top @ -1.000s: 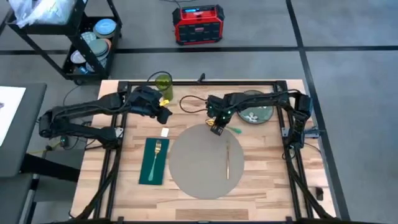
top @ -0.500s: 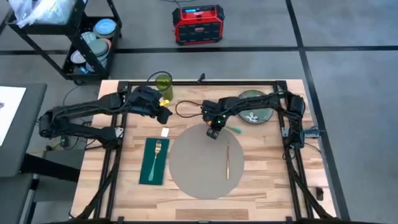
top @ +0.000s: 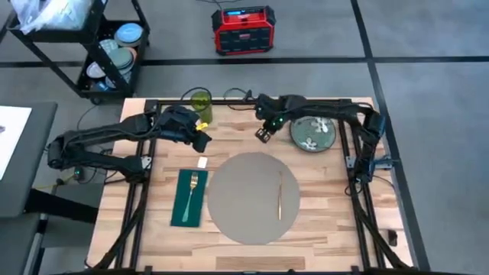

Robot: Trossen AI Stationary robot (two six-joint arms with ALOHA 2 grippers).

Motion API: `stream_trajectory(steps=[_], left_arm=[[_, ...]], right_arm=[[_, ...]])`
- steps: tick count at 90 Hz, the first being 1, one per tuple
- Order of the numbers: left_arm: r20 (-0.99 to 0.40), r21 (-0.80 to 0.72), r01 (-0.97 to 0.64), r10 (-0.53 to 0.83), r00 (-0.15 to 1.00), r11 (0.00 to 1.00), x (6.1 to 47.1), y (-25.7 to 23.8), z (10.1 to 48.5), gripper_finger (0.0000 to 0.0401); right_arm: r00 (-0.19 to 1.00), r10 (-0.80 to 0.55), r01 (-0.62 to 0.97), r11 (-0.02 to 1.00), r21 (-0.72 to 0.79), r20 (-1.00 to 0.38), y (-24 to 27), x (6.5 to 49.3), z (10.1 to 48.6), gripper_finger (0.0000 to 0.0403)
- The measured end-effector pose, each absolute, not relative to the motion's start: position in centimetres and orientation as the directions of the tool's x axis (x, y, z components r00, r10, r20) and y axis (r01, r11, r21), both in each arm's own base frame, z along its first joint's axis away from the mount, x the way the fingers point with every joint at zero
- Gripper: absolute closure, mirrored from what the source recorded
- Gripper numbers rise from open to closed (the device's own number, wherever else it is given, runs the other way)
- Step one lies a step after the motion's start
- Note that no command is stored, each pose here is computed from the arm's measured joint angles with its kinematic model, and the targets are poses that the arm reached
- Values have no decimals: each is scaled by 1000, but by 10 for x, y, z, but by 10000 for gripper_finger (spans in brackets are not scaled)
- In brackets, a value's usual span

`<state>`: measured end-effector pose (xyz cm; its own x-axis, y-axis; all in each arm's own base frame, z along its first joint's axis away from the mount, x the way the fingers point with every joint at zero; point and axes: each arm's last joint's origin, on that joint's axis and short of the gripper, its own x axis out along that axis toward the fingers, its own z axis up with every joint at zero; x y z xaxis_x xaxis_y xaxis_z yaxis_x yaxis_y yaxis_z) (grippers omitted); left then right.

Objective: Set table place
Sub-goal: Put the spoon on the gray table mat

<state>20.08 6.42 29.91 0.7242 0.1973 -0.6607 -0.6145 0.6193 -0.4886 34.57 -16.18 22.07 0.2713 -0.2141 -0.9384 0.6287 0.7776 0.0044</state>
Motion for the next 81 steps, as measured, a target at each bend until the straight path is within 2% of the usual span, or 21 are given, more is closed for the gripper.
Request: stream_trajectory(steps=[26,37,50,61,71,81], left_arm=[[-664,-486,-615,196,722,621,201,64,299,342],[-665,-483,-614,195,721,625,201,64,299,342],[-666,-481,-614,195,720,625,201,64,298,342],[-667,-480,-615,194,719,626,201,64,298,342],[-667,-479,-613,194,719,628,201,64,298,342],[-667,-471,-609,194,719,638,201,64,298,342]], right_arm=[[171,-108,518,855,-4,-979,-171,340,197,398],[159,-27,532,844,63,-987,-180,338,183,366],[82,17,556,829,60,-996,-186,331,169,316],[73,47,572,817,80,-996,-190,324,161,285],[43,39,578,814,57,-998,-189,318,153,271],[32,32,574,818,45,-999,-185,314,141,274]])
